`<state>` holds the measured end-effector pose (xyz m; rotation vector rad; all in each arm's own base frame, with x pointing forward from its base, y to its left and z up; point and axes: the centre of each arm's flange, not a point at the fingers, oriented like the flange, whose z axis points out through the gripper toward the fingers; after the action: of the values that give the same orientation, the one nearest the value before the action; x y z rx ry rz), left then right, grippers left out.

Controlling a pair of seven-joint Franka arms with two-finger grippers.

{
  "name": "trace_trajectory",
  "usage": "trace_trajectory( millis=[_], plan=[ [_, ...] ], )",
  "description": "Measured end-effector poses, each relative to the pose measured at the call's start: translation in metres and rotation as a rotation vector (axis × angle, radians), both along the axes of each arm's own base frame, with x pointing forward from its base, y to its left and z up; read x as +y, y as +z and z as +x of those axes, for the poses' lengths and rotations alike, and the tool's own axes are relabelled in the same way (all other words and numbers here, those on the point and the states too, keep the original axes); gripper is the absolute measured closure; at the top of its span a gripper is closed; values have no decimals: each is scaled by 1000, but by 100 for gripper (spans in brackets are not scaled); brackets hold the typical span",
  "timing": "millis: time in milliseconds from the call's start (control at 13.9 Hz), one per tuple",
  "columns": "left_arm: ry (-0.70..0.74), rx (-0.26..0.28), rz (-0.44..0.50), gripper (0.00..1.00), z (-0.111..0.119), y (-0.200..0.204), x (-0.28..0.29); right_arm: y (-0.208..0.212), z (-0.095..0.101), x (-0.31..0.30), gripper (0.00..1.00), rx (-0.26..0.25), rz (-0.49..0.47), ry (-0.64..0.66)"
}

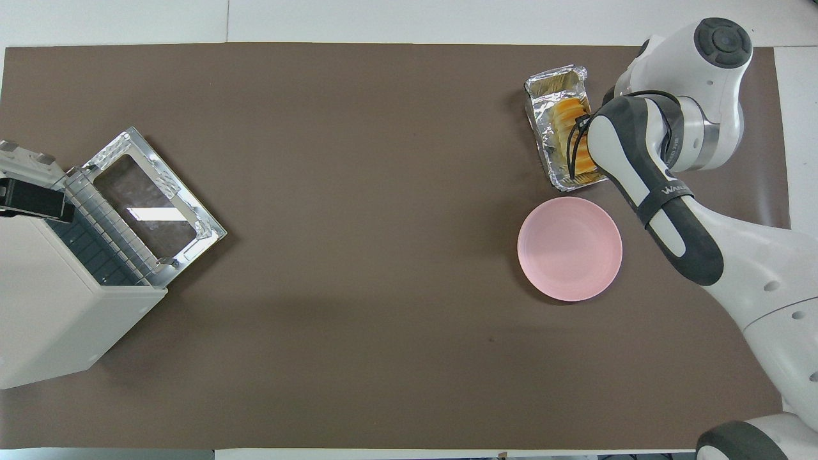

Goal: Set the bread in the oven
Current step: 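Lower the bread roll into the foil tray and release it, then grip the foil tray and slide it toward the toaster oven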

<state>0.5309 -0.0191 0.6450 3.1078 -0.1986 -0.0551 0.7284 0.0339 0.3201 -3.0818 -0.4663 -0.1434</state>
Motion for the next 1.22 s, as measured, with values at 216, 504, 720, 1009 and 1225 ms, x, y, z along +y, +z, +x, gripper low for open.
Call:
trace_trajectory(
  millis=[216, 504, 720, 1009, 1225],
  plan=[
    [0, 0, 0, 0, 0, 0, 0, 0, -1, 0, 97, -2, 0, 0],
    [0, 0, 0, 0, 0, 0, 0, 1, -4, 1, 97, 20, 0, 2],
    [0, 0, 0, 0, 0, 0, 0, 10, -9, 7, 97, 80, 3, 13],
    [0, 0, 0, 0, 0, 0, 0, 54, -16, 49, 97, 109, 31, 28],
    [0, 0, 0, 0, 0, 0, 0, 84, -30, 114, 97, 104, 67, -14]
  ],
)
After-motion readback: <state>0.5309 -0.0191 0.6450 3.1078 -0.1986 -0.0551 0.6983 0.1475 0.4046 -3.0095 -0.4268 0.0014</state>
